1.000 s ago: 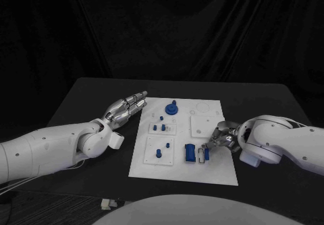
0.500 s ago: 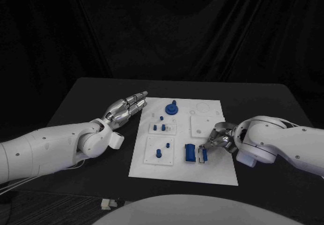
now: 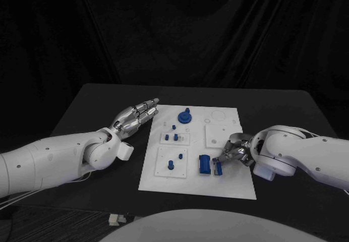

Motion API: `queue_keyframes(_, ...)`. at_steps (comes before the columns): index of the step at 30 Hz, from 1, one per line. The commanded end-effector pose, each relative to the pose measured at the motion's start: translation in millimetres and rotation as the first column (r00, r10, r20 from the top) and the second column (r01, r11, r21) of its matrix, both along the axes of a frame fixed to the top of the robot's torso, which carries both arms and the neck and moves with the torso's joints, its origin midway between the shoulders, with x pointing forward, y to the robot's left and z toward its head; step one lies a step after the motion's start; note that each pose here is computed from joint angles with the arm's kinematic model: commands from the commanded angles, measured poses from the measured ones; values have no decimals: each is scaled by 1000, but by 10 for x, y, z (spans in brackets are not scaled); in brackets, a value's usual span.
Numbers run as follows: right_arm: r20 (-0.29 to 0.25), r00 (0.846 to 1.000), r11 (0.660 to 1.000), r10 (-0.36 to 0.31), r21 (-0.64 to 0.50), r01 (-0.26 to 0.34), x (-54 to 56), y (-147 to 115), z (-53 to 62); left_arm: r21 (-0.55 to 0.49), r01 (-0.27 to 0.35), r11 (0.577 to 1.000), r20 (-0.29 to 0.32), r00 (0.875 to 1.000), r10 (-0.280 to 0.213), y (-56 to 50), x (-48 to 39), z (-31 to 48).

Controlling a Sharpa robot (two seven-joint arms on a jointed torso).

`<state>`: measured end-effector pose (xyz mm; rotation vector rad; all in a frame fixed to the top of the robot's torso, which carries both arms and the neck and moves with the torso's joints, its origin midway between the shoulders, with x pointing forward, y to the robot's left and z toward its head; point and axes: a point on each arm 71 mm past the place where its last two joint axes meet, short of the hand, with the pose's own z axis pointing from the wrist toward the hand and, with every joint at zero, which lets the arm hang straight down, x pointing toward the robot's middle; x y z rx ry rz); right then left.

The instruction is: Assemble the parts on the task board

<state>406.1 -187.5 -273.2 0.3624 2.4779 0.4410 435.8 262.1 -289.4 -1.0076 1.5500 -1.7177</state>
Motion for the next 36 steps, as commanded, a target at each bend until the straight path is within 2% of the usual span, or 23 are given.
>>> queue_keyframes(1, -26, 1000, 1000, 14, -20, -14, -34, -3, -43, -40, 2, 999, 39, 999, -1, -11, -4, 36)
queue_keyframes(36, 7, 1000, 1000, -16, -13, 16, -21, -35, -29, -41, 11, 999, 29, 1000, -10, -22, -7, 22)
